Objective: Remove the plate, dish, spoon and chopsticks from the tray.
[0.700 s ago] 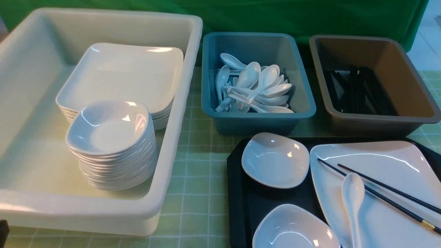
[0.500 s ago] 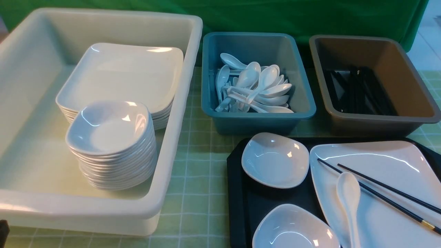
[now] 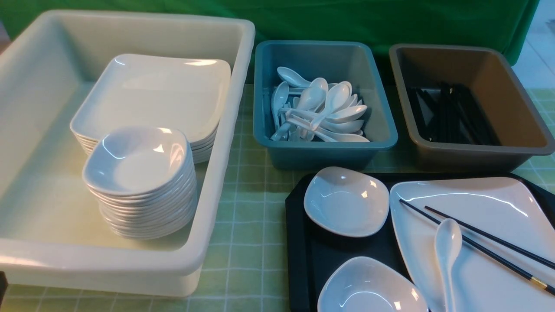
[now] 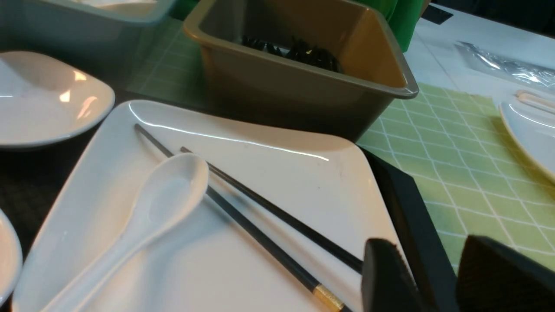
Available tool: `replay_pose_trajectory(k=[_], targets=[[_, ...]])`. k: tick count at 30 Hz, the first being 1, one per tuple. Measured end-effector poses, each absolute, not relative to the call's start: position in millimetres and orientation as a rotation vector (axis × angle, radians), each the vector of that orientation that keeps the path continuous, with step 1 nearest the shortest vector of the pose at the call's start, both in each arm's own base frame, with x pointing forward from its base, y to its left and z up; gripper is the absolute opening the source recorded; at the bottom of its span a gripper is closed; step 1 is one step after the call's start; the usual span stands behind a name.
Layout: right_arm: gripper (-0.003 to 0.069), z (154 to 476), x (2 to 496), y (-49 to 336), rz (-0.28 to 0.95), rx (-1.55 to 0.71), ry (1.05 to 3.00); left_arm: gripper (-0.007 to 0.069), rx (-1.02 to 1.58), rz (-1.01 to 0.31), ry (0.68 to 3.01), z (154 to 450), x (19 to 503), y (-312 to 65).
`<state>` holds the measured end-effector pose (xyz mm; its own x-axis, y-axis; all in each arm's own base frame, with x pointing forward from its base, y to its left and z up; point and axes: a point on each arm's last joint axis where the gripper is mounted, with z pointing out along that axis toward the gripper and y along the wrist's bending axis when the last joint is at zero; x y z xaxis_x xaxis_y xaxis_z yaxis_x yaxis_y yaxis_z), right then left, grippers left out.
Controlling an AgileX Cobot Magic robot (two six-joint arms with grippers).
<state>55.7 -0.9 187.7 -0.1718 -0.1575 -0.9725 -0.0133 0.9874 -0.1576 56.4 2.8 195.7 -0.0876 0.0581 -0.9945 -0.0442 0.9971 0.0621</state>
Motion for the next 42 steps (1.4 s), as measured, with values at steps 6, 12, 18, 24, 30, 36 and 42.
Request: replay_pose_trajectory(k=[6, 12, 18, 24, 30, 36, 42], targets=[[0.0242, 188, 56, -1, -0.128, -0.127, 1.740, -0.0002, -0.288, -0.229, 1.440, 213, 56, 3], [0.0242, 203, 57, 1, 0.383, 0.366, 1.541, -0.0002, -0.410, -0.342, 1.210, 230, 52, 9], [0.0242, 224, 54, -7, 0.785, 0.729, 1.183, -0.0002, -0.445, -0.514, 0.793, 276, 32, 15], [0.0242, 232, 52, -11, 0.783, 0.720, 1.072, -0.0002, -0.346, -0.506, 0.981, 373, 18, 2], [0.0178, 233, 52, -10, 0.736, 0.660, 1.101, -0.0002, -0.284, -0.315, 1.647, 419, 62, -5], [0.0016, 276, 54, 8, 0.509, 0.311, 1.528, -0.0002, -0.073, -0.325, 2.244, 384, 135, -16], [0.0008, 321, 93, 30, 0.333, -0.081, 2.164, -0.0018, 0.077, -0.400, 2.454, 350, 184, -27]])
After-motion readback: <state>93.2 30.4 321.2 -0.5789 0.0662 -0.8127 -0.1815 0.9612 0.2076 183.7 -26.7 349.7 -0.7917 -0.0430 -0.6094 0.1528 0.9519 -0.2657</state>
